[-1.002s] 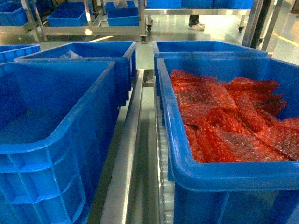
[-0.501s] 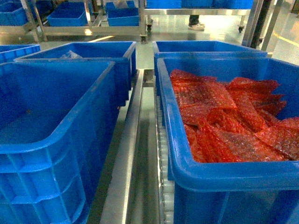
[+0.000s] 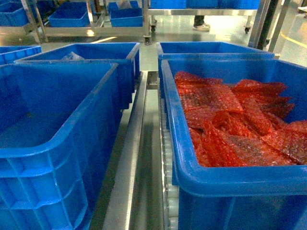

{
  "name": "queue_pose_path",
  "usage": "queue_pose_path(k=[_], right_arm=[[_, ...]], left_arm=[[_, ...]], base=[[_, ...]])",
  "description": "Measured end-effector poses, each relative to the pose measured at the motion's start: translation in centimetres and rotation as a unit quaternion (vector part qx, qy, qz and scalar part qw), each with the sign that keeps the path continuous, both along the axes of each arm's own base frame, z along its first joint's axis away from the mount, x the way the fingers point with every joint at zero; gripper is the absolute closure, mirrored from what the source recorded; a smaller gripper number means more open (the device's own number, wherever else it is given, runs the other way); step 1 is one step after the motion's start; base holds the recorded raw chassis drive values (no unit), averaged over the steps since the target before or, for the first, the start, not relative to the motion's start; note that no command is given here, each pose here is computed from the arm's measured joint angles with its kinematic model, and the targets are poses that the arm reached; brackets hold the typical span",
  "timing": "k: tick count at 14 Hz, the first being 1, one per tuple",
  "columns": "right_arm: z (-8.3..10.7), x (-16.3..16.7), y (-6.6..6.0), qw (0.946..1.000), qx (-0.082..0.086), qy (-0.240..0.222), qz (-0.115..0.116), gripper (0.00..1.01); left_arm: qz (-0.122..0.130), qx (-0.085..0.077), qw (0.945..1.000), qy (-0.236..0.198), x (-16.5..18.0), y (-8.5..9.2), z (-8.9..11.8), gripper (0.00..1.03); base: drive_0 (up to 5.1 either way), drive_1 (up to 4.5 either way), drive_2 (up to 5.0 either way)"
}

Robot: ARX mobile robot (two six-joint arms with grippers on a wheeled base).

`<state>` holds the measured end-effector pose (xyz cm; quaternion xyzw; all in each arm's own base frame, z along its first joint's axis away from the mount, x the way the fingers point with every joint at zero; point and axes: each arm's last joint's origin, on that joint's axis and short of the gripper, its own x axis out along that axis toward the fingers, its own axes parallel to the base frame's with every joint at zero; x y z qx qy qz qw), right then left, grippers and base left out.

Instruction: Pick blue part to blue bin on bottom shelf

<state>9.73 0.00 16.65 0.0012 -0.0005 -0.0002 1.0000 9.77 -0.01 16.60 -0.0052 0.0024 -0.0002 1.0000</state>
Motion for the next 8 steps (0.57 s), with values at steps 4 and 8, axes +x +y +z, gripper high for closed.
queue_pose_path(k=[4, 8], right_arm=[[0.00, 0.00, 0.00, 1.0000, 0.000, 0.000, 0.000, 0.03], [0.00, 0.00, 0.00, 1.0000, 0.000, 0.000, 0.000, 0.03]], left_arm=[[0.000, 0.000, 1.0000, 0.000, 0.00, 0.00, 0.00, 0.05], [0.000, 0.000, 1.0000, 0.000, 0.00, 0.00, 0.00, 0.05]], base=[[0.0, 0.00, 0.0], [0.0, 0.00, 0.0]])
